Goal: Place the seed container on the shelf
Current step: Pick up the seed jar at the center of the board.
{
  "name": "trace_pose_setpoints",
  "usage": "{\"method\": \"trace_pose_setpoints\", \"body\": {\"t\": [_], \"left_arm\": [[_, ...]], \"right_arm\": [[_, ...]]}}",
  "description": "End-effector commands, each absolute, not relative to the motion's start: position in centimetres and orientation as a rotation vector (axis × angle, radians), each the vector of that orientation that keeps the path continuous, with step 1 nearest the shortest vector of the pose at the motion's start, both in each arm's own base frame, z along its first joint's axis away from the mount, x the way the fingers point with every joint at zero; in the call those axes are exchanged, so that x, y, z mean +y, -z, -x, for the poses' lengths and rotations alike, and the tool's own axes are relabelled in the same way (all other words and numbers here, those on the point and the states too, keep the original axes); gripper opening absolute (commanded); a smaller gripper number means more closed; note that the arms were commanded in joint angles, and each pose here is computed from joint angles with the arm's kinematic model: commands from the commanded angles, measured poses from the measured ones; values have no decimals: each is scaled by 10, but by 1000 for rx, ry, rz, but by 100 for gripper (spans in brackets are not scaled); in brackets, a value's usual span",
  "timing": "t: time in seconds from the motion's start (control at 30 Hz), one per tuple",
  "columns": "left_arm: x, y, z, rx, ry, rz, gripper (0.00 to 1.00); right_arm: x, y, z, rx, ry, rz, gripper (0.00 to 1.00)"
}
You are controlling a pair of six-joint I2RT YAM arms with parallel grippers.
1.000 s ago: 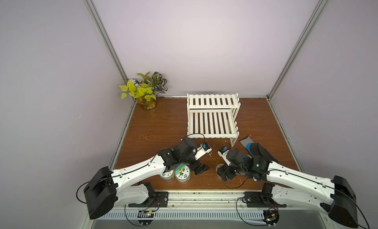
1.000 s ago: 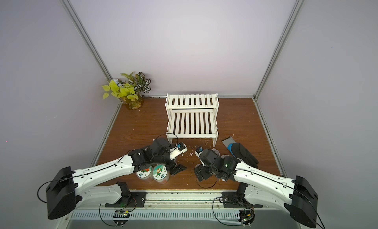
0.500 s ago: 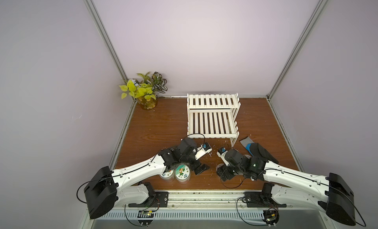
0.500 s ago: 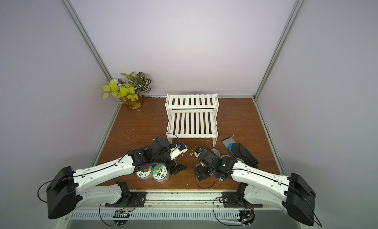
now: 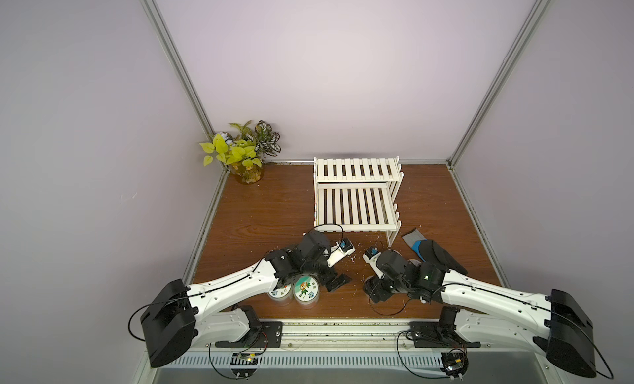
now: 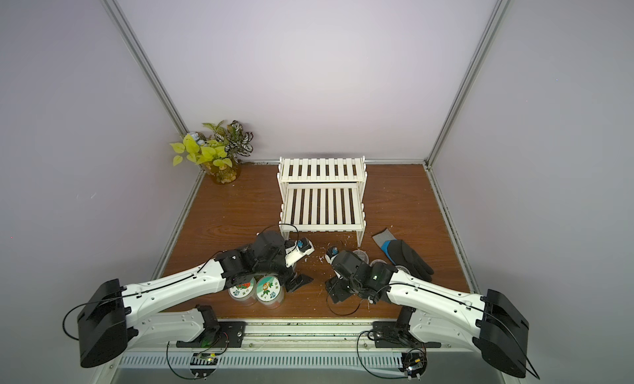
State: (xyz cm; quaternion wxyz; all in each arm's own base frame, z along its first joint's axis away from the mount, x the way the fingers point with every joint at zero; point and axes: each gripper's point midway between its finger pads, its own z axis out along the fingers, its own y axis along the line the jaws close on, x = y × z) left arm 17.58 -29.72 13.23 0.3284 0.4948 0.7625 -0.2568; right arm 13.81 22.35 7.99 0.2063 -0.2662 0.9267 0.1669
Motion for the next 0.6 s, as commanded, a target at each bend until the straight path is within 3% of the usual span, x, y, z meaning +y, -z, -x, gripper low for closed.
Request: {"method": "trace_pose_setpoints", "body": {"t": [0.0, 0.43, 0.57], "left_arm": [[-301, -143, -178, 1952, 662, -1291, 100], [-299, -146, -177, 1946, 666, -1283, 100], [-297, -146, -177, 1949, 660, -1284, 100]], "right_arm": [[219, -82, -137, 2583, -449, 724, 86], [220, -81, -126, 2612, -424, 769, 89], [217, -81, -129, 2608, -386, 756, 84]]}}
